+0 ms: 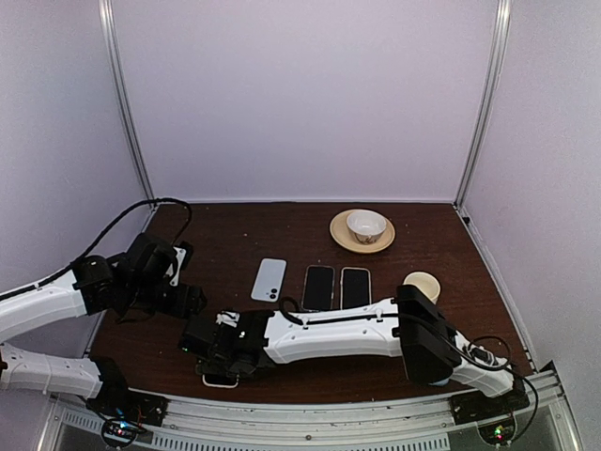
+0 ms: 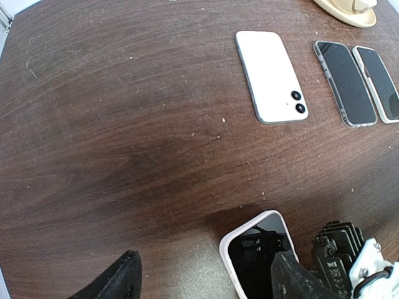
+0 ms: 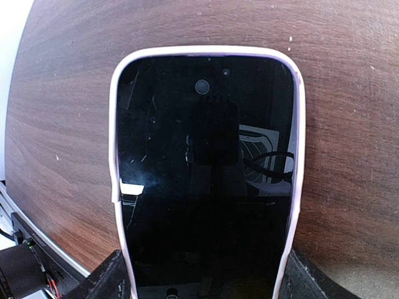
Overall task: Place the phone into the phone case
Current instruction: Move the phone with the phone case to the center of the board.
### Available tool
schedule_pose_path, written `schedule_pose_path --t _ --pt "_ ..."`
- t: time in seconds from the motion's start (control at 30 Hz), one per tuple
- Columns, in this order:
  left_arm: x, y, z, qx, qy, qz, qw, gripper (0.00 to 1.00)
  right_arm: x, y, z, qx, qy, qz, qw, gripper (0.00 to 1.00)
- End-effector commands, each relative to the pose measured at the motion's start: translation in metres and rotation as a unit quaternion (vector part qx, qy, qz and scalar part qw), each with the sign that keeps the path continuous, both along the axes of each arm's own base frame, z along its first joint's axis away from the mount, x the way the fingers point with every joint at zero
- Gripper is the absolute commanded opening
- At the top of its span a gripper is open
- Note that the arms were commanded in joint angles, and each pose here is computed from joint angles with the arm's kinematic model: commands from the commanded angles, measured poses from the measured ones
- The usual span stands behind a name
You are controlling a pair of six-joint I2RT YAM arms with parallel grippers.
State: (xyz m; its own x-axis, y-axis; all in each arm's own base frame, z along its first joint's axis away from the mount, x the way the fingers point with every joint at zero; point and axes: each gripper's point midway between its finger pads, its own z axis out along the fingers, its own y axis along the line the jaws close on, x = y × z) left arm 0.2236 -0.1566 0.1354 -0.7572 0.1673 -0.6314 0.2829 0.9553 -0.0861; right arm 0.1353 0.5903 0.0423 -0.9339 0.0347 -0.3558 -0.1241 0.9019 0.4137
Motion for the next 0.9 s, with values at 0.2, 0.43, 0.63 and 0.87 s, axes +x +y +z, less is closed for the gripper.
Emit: schedule_pose_path --t 0.2,0.43,0.63,0.87 --pt "0.007 -0.007 0.014 -0.012 -0.016 -0.009 1.000 0.87 0.021 -0.019 0.063 -0.032 -0.056 0.080 0.995 0.98" --pt "0.013 -0.017 0.014 -0.008 -0.008 -0.023 1.000 0.88 0.024 -0.069 0.104 -0.096 -0.080 0.104 0.987 1.00" --pt "0.017 -0.032 0.015 -0.013 0.001 -0.047 0.999 0.88 0.017 -0.225 0.096 -0.226 -0.047 0.058 0.971 0.99" --pt "0.020 -0.058 0.013 -0.058 0.022 -0.066 0.996 0.83 -0.017 -0.401 0.039 -0.235 0.064 -0.063 0.968 1.00"
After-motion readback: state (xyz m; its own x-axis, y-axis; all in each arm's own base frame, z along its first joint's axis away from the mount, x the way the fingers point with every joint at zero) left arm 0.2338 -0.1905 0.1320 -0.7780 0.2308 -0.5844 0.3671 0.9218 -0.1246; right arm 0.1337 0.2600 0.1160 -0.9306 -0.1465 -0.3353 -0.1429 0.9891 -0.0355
